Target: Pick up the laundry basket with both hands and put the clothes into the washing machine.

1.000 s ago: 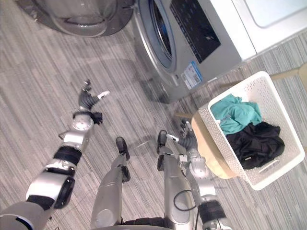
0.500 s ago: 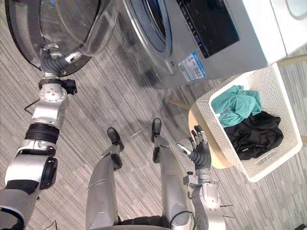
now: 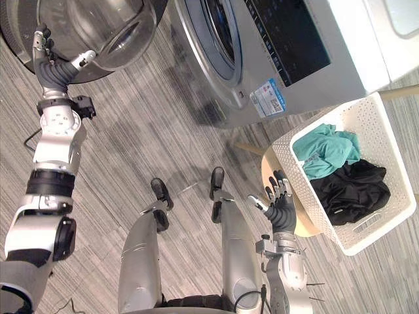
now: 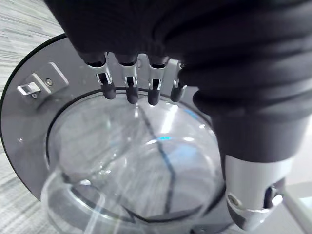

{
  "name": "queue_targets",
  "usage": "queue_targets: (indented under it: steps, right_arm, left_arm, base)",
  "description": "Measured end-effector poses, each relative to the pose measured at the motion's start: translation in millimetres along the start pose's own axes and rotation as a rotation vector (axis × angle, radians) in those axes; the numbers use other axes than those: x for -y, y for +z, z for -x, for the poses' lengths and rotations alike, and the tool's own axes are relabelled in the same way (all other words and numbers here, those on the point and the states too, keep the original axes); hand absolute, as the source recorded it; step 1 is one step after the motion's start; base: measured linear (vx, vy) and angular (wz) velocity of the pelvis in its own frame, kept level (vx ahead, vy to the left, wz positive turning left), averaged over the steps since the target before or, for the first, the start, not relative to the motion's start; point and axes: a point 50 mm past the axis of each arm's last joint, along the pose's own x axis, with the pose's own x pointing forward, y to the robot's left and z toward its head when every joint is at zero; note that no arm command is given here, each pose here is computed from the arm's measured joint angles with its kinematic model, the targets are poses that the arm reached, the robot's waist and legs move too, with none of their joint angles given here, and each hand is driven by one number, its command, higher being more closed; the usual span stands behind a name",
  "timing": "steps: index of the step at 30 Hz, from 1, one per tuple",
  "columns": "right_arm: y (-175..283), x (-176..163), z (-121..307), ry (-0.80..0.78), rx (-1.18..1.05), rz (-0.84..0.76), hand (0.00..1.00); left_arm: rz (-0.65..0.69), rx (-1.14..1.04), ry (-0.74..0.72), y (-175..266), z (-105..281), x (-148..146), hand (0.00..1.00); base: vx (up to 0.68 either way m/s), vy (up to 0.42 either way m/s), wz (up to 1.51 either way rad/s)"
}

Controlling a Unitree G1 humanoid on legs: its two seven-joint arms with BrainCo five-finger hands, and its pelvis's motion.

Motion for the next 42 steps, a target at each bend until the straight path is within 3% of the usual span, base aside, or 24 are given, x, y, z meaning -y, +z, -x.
queue_targets:
  steps: [5,12,17,22,27,32,34,42]
  right_arm:
    - [-8.2,11.9,2.1,-0.048,-0.042,0.102,0.00]
    - [-66.5,64.0,24.2,-0.209,-0.376,0.293,0.00]
    - [-106.6,85.1,48.0,-0.273,-0.617,0.342,0.00]
    - [-117.6,93.9,61.3,-0.291,-0.706,0.404,0.00]
    - [-119.4,94.1,59.1,-0.300,-0.713,0.409,0.00]
    - [-122.8,95.8,42.7,-0.293,-0.717,0.415,0.00]
    - [-114.5,111.4,41.4,-0.305,-0.709,0.462,0.00]
    - [-104.8,119.3,27.6,-0.361,-0.660,0.481,0.00]
  left_arm:
    - [0.049,-0.165,-0.159,-56.6,80.7,19.2,0.00]
    - [0.000,-0.705,-0.301,-151.1,239.4,-5.5,0.00]
    - [-0.032,-1.005,-0.337,-183.0,312.5,-18.8,0.00]
    - [-0.075,-1.221,-0.236,-193.9,366.0,-48.9,0.00]
    - [-0.099,-1.323,-0.214,-194.5,394.5,-60.6,0.00]
    - [-0.104,-1.309,-0.239,-195.8,389.4,-58.5,0.00]
    - [-0.083,-1.294,-0.286,-196.1,385.4,-47.3,0.00]
    - [-0.012,-1.256,-0.322,-193.9,375.0,-20.1,0.00]
  base:
    - [-0.01,-0.018,0.01]
    - [0.11,-0.017,-0.22]
    - [0.12,-0.012,-0.01]
    - [0.07,0.008,-0.16]
    - [-0.03,0.009,-0.72]
    - [-0.03,-0.065,-1.49]
    - [0.22,-0.147,-1.35]
    - [0.28,-0.053,-1.18]
